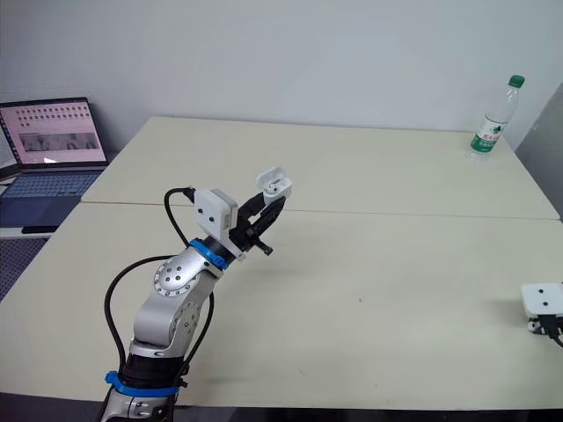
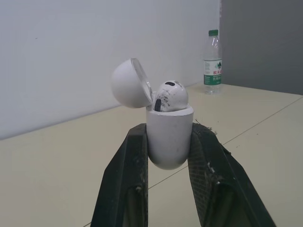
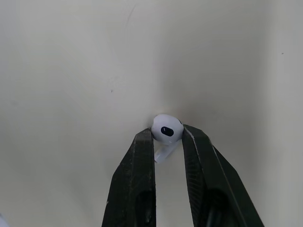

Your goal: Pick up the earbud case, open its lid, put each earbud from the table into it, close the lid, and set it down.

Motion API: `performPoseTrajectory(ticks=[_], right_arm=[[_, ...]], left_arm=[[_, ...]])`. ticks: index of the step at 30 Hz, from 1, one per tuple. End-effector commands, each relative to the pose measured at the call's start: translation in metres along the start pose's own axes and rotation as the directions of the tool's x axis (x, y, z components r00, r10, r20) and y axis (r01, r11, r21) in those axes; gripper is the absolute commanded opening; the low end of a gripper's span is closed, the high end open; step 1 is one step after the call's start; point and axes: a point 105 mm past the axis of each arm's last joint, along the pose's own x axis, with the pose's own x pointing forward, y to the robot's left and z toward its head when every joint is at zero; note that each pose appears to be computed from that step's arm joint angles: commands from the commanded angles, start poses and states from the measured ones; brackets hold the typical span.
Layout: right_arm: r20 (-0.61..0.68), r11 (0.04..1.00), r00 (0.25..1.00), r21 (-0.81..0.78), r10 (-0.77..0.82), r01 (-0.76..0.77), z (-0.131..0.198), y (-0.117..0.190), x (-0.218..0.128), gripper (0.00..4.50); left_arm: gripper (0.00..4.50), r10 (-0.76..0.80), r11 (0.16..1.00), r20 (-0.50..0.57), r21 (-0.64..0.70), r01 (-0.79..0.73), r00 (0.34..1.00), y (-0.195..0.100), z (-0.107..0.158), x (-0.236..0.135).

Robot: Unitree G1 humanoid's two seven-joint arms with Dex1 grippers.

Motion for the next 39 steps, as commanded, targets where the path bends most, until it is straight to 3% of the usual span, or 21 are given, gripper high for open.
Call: performPoseTrajectory(ticks=[1, 7, 11, 14, 16, 19, 22, 27, 31, 39], right_arm=[[0.034, 1.0, 0.999, 0.006, -0.007, 0.006, 0.005, -0.001, 0.001, 0.43], [0.127, 0.999, 0.992, 0.048, -0.011, 0.005, 0.017, -0.003, -0.001, 0.43], [0.402, 0.988, 0.912, 0.155, -0.076, 0.014, 0.066, -0.023, -0.014, 0.43], [0.63, 0.979, 0.764, 0.201, -0.142, 0.016, 0.127, -0.04, -0.031, 0.43], [0.779, 0.969, 0.597, 0.245, -0.193, -0.007, 0.179, -0.049, -0.052, 0.43], [0.878, 0.956, 0.402, 0.293, -0.26, -0.021, 0.233, -0.056, -0.077, 0.43], [0.922, 0.939, 0.198, 0.342, -0.332, -0.022, 0.287, -0.064, -0.105, 0.43], [0.917, 0.917, -0.017, 0.398, -0.398, 0.033, 0.345, -0.067, -0.136, 0.43], [0.907, 0.901, -0.081, 0.42, -0.413, 0.113, 0.364, -0.065, -0.142, 0.43], [0.908, 0.89, -0.126, 0.418, -0.4, 0.184, 0.379, -0.056, -0.135, 0.43]], left_arm=[[0.78, -0.013, 0.999, 0.055, 0.031, 0.011, 0.998, -0.002, 0.017, 0.003], [0.78, -0.015, 0.999, 0.054, 0.031, 0.013, 0.998, -0.002, 0.017, 0.003], [0.78, -0.016, 0.999, 0.051, 0.029, 0.015, 0.999, -0.002, 0.015, 0.002], [0.78, -0.018, 1.0, 0.048, 0.025, 0.017, 0.999, -0.002, 0.013, 0.001], [0.78, -0.023, 1.0, 0.045, 0.021, 0.022, 0.999, -0.003, 0.012, 0.002], [0.78, -0.029, 1.0, 0.042, 0.013, 0.029, 0.999, -0.005, 0.01, 0.002], [0.78, -0.041, 0.999, 0.042, 0.004, 0.041, 0.998, -0.009, 0.01, 0.004], [0.78, -0.07, 0.997, 0.05, -0.007, 0.071, 0.996, -0.015, 0.013, 0.008], [0.78, -0.079, 0.997, 0.06, -0.008, 0.079, 0.995, -0.014, 0.017, 0.012], [0.78, -0.1, 0.994, 0.08, -0.034, 0.103, 0.992, -0.018, 0.022, 0.016]])
